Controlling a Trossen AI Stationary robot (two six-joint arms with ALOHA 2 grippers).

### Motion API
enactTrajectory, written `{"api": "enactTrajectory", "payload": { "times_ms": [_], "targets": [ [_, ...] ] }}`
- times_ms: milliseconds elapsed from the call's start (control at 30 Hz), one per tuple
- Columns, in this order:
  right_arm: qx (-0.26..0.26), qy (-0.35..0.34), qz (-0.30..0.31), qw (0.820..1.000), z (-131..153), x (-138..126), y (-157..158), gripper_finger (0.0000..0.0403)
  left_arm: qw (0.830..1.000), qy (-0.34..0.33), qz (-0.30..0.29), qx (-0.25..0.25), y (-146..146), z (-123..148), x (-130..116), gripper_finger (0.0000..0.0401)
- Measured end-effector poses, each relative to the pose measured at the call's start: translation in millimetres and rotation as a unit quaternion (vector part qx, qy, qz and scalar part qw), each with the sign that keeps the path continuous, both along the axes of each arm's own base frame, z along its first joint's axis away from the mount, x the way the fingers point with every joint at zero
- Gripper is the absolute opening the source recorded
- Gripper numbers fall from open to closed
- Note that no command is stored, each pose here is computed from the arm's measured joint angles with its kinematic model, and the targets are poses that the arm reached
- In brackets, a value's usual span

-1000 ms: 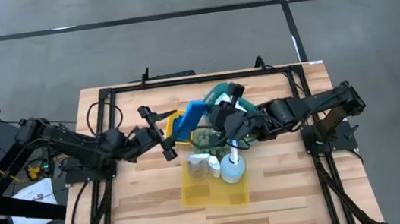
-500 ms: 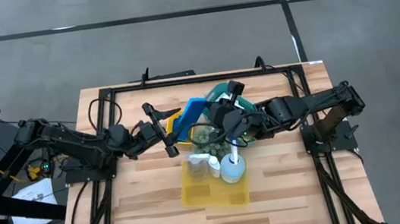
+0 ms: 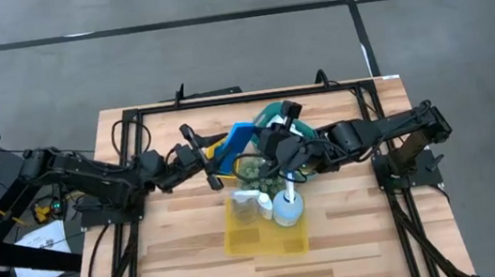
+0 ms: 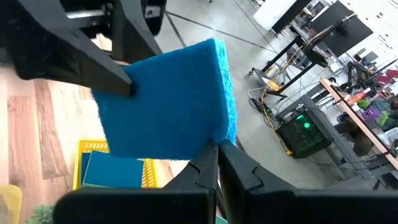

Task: Pick & Place Kitchen Items
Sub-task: Put the blue sponge into the top yellow bin

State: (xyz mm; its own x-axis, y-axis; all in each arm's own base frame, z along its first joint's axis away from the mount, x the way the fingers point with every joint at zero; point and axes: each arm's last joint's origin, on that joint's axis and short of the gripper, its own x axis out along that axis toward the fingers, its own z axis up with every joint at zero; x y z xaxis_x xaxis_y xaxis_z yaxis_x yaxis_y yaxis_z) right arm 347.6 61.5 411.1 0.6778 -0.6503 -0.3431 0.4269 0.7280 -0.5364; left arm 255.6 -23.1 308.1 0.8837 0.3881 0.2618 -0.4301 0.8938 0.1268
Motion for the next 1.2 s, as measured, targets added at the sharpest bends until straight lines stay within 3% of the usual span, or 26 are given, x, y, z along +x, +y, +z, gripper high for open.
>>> {"api": "enactTrajectory", "payload": {
  "times_ms": [200, 367, 533, 967, 1200],
  "targets": [
    [0.000, 0.001, 0.000, 1.000, 0, 0, 0, 0.0000, 1.000, -0.010, -0.015, -0.014, 4, 0, 1, 0.0093],
    [0.001, 0.004, 0.000, 1.000, -1, 0, 0, 0.0000, 1.000, -0.008, -0.015, -0.015, 5, 0, 1, 0.0018],
    [0.000, 0.005, 0.002, 1.000, -1, -1, 1, 0.0011, 1.000, -0.007, -0.024, -0.012, 5, 0, 1, 0.0009],
    [-0.033, 0.027, -0.019, 0.999, -2, -4, 0, 0.0158, 0.995, 0.021, 0.090, -0.040, 12, -4, -3, 0.0005],
    [-0.021, 0.051, -0.055, 0.997, -6, -23, 0, 0.0226, 0.987, 0.053, 0.115, -0.098, 34, -3, -20, 0.0005]
  ]
}}
